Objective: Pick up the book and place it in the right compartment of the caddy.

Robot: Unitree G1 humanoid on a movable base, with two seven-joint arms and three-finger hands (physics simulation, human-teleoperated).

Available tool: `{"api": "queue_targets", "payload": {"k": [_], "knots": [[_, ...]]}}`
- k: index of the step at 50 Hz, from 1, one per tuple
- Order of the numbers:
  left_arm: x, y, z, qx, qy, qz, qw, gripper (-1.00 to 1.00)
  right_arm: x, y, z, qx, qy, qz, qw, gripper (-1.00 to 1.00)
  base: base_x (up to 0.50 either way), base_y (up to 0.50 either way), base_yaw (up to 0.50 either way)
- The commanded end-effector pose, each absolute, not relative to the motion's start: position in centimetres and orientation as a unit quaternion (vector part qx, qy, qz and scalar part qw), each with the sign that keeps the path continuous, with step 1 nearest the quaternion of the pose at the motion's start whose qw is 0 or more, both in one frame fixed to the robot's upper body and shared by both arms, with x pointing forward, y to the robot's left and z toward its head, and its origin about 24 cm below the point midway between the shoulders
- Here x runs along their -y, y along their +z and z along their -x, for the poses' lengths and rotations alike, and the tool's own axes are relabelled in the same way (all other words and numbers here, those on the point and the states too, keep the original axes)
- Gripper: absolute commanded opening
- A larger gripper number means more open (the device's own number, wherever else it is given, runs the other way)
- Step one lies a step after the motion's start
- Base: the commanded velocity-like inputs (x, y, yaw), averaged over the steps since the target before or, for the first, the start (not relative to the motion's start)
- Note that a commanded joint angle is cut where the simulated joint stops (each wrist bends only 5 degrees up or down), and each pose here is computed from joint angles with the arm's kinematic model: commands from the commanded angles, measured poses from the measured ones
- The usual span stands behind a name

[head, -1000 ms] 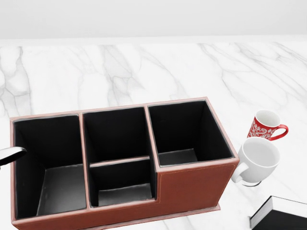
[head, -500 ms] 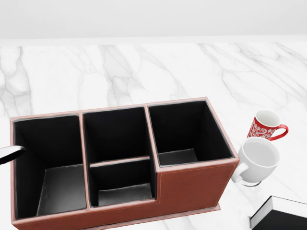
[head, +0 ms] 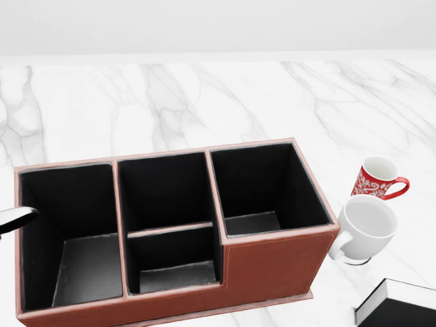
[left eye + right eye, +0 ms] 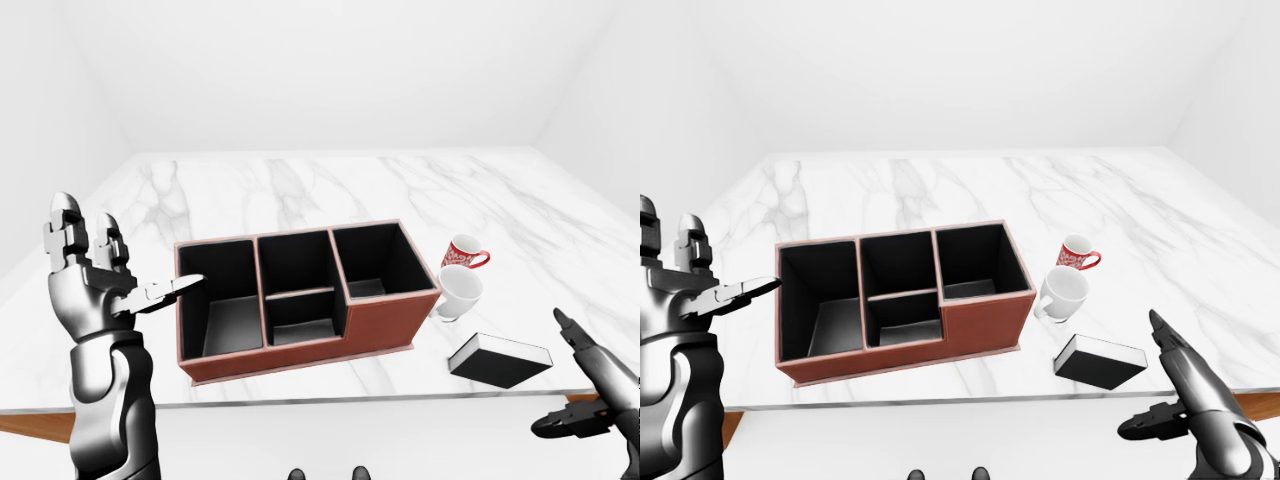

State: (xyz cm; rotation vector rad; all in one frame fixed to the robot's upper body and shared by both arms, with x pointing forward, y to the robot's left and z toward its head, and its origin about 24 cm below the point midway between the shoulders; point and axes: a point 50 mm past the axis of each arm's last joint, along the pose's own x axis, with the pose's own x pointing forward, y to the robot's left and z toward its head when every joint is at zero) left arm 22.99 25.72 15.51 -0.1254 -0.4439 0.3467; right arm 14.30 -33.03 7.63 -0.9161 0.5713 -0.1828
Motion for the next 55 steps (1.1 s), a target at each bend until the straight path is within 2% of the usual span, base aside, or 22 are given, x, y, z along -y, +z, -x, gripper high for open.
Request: {"api": "queue_targets", "payload": {"k": [1,18,55], "knots": [[-25.7,15.6,-23.0,0.221,0.170,0.061,0.958,1.00,34.0,7.8,-15.6,-0.278,-0.075,0.454,0.843,1.00,0.00,0.00,0.00],[-25.6,15.5,-22.9,0.219,0.170,0.061,0.959,1.00,34.2,8.7,-18.2,-0.266,-0.051,0.484,0.832,1.00,0.00,0.00,0.00],[-25.6,15.6,-23.0,0.220,0.170,0.060,0.959,1.00,32.7,6.4,-22.1,-0.283,0.036,0.480,0.830,1.00,0.00,0.00,0.00]]}}
